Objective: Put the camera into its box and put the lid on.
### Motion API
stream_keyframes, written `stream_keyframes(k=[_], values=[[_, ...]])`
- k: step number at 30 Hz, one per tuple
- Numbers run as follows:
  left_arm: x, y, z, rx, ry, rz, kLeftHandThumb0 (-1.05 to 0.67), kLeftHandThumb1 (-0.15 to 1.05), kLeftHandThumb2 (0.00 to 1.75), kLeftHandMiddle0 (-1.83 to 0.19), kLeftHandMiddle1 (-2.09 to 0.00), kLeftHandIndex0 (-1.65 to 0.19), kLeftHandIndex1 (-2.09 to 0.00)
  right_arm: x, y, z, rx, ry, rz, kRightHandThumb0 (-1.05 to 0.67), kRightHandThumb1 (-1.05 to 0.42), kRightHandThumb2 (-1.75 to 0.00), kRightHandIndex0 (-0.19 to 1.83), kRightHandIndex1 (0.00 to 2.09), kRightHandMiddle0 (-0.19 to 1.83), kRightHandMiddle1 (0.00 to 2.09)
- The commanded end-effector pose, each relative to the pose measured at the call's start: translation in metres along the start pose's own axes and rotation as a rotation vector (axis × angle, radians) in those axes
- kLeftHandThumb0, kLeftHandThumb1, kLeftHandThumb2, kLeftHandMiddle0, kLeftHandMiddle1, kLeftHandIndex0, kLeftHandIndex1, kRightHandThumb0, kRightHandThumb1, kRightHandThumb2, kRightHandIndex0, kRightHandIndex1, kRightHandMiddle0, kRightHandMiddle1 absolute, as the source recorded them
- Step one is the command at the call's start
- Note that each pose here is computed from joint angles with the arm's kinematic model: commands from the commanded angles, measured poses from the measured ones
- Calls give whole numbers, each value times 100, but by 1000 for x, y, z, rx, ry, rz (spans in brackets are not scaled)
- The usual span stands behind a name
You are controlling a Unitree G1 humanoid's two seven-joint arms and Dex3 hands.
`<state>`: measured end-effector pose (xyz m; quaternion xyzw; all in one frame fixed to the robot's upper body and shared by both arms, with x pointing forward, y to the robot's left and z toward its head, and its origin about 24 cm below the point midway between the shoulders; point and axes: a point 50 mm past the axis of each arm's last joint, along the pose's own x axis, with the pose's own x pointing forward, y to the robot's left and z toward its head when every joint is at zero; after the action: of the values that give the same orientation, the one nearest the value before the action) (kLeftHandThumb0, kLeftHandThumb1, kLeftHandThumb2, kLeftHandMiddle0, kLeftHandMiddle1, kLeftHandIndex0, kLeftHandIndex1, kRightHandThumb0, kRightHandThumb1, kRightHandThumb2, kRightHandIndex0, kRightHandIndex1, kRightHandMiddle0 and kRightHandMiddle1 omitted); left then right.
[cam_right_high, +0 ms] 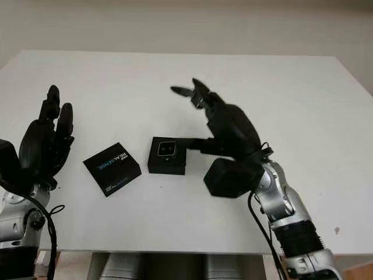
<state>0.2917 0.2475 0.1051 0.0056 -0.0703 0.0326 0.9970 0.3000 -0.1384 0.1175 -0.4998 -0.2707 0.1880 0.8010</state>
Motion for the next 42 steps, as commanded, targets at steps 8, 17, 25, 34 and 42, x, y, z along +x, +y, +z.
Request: stream_keyframes(k=[8,17,25,34,42], values=[[-1,1,5,9,-30,-8,-77,105,45,19,0,19,0,-6,18,7,-137,-82,118,-84,-105,-47,2,2,9,13],[-3,3,4,14,-25,-6,-76,105,47,19,0,19,0,-12,25,5,-218,-71,190,-86,-105,-52,-6,1,9,10],[-4,3,4,12,-22,-11,-75,105,49,19,0,19,0,-18,34,5,-343,-24,247,-86,-105,-49,-7,2,5,7],[-3,6,5,17,-15,-13,-76,105,48,19,0,19,0,-20,41,5,-330,12,256,-86,-105,-52,-12,2,-2,4],[-4,8,6,14,-16,-1,-77,105,47,19,0,19,0,-20,44,6,-276,15,232,-86,-105,-53,-13,3,-2,5]])
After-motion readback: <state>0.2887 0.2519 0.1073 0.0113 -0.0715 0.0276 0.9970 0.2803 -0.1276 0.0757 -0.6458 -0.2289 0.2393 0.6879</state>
